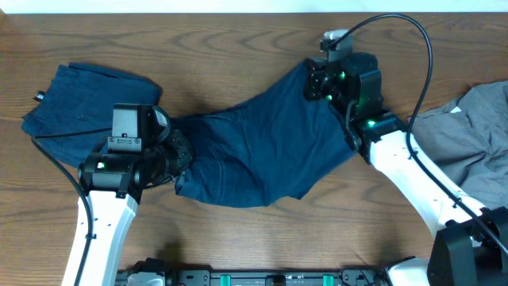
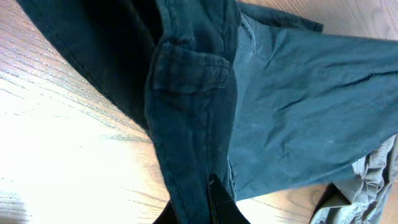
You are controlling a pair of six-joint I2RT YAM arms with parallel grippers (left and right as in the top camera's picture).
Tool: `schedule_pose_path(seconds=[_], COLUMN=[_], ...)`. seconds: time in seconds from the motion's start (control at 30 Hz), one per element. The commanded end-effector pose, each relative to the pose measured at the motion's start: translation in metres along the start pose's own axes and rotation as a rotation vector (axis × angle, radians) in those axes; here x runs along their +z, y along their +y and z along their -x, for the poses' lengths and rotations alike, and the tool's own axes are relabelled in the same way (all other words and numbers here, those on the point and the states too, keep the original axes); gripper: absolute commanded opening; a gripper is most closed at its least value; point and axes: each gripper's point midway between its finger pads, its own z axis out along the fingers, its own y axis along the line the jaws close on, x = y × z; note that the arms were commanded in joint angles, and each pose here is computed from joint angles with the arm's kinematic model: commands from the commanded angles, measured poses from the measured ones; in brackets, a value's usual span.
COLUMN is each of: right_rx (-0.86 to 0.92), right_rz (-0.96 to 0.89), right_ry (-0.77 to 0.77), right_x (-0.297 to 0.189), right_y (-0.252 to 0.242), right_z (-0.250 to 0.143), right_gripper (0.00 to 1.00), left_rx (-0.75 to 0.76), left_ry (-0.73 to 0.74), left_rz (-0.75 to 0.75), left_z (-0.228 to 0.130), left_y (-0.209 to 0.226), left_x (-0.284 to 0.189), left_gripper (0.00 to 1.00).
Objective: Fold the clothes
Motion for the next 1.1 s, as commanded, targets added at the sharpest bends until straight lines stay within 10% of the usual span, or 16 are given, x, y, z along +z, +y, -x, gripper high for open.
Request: schedule_pose_path(seconds=[0.0,0.4,0.5,0.63,0.83,1.07], right_rx=[-0.055,-0.036,-0.038,-0.035,-0.021,-0.016], right_rz=[0.011,-0.129,-0.15,-0.149,-0.137,0.229], right_ry=[0.052,0.169,0.179,0.117,0.112,0.487], right_x=[0.019,0.076,0.078,0.071,0.025,-0.022], right_y=[0.003,-0.041,-0.046,-0.047,-0.041,0.029], right_z=[-0.024,-0.107,-0.113,-0.087,-0.044,-0.118], right_gripper=[0.01,0.02,0.49,0.75,0.66,0.1], left_rx=[0.019,0.018,0.018,0.018,0.025,0.026], left_ry=[-0.015,-0.012,-0.013,-0.014,-0.018,-0.025], left_rz=[-0.005,-0.002,-0.002,-0.002,0.004,0.012], left_z=[0.005,0.004,0.004,0.004,0.005,0.006], left_y=[-0.003,-0.002,-0.002,-0.002,-0.001,0.0], left_x=[-0.003,-0.003,-0.003,-0.003,-0.003,-0.004], left_gripper=[0.06,0.06,0.06,0.06,0.06,0.06])
